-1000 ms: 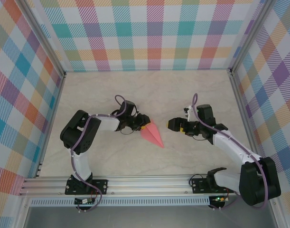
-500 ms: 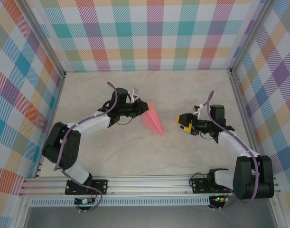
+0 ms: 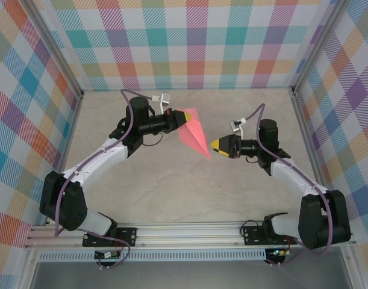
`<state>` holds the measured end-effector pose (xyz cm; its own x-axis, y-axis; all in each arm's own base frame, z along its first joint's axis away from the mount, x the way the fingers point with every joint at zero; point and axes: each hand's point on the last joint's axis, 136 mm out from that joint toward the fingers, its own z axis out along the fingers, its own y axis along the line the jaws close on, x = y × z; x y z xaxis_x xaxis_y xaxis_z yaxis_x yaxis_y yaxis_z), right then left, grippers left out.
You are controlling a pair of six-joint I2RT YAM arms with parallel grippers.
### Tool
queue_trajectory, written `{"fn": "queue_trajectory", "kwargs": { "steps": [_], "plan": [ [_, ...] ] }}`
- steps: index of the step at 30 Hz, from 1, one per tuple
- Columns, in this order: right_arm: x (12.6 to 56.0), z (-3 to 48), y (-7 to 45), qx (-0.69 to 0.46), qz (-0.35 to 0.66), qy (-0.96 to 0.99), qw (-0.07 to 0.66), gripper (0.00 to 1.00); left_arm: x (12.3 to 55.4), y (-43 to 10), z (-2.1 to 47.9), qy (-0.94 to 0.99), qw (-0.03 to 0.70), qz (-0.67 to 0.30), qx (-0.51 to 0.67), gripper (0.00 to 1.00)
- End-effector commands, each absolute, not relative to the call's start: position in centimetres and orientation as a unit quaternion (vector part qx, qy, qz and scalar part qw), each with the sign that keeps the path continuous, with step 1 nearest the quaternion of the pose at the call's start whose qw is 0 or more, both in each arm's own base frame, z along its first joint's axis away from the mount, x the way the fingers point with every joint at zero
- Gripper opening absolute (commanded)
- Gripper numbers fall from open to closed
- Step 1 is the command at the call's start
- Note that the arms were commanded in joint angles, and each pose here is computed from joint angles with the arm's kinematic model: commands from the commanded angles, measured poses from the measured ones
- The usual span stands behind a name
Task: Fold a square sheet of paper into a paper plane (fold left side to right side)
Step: Turn over the paper at the center of the table.
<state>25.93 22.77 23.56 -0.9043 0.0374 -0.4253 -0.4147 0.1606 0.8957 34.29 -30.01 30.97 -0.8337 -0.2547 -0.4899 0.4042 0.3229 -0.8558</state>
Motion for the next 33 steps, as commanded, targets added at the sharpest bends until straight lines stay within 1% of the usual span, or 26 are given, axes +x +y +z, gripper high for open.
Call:
{"fn": "queue_trajectory", "kwargs": {
  "steps": [1, 3, 4, 5, 6, 12, 14, 17, 18, 19, 21, 22, 24, 25, 29, 33],
  "plan": [
    [26.3, 25.6, 24.9, -0.16, 0.651, 0.719, 0.183, 1.0, 32.9, -30.3, 34.4, 0.73, 0.286, -0.616, 0.078, 0.0],
    [26.4, 26.1, 26.0, -0.168, 0.656, 0.714, 0.18, 1.0, 32.5, -30.5, 34.6, 0.727, 0.284, -0.62, 0.084, 0.0],
    [26.4, 26.4, 26.5, -0.174, 0.658, 0.711, 0.179, 0.98, 32.3, -30.5, 34.7, 0.725, 0.282, -0.622, 0.087, 0.0],
    [26.5, 26.6, 26.8, -0.177, 0.659, 0.709, 0.179, 0.94, 32.1, -30.5, 34.8, 0.725, 0.281, -0.623, 0.089, 0.0],
    [26.6, 26.8, 27.0, -0.178, 0.659, 0.708, 0.179, 0.87, 32.0, -30.6, 34.8, 0.725, 0.28, -0.623, 0.09, 0.0],
    [26.3, 27.6, 27.1, -0.188, 0.66, 0.704, 0.185, 0.51, 31.7, -30.6, 33.1, 0.739, 0.264, -0.613, 0.085, 0.0],
    [26.0, 27.5, 26.9, -0.19, 0.654, 0.708, 0.189, 0.36, 31.7, -30.6, 32.4, 0.744, 0.259, -0.611, 0.083, 0.0],
    [25.6, 27.2, 26.6, -0.193, 0.639, 0.718, 0.197, 0.18, 31.7, -30.4, 31.5, 0.755, 0.257, -0.597, 0.084, 0.06],
    [25.5, 27.1, 26.5, -0.194, 0.632, 0.723, 0.2, 0.14, 31.7, -30.3, 31.2, 0.76, 0.258, -0.591, 0.083, 0.08],
    [25.4, 26.9, 26.4, -0.193, 0.622, 0.73, 0.204, 0.11, 31.7, -30.0, 30.9, 0.768, 0.26, -0.58, 0.082, 0.14],
    [25.3, 26.6, 26.1, -0.192, 0.6, 0.747, 0.212, 0.1, 31.6, -29.5, 30.5, 0.781, 0.265, -0.559, 0.085, 0.22],
    [25.3, 26.4, 25.8, -0.192, 0.586, 0.756, 0.218, 0.1, 31.7, -29.0, 30.1, 0.792, 0.272, -0.54, 0.083, 0.31],
    [25.4, 25.6, 25.2, -0.187, 0.549, 0.781, 0.229, 0.1, 31.6, -27.7, 29.5, 0.816, 0.289, -0.494, 0.081, 0.52],
    [25.7, 24.8, 24.7, -0.185, 0.519, 0.8, 0.236, 0.1, 31.7, -26.6, 29.1, 0.831, 0.304, -0.46, 0.075, 0.58],
    [26.3, 21.7, 22.7, -0.183, 0.376, 0.875, 0.244, 0.11, 31.3, -22.5, 28.5, 0.865, 0.35, -0.355, 0.052, 0.72],
    [26.9, 18.8, 19.5, -0.2, 0.153, 0.936, 0.247, 0.11, 30.8, -17.9, 28.7, 0.869, 0.411, -0.274, 0.001, 0.74]
  ]
}}
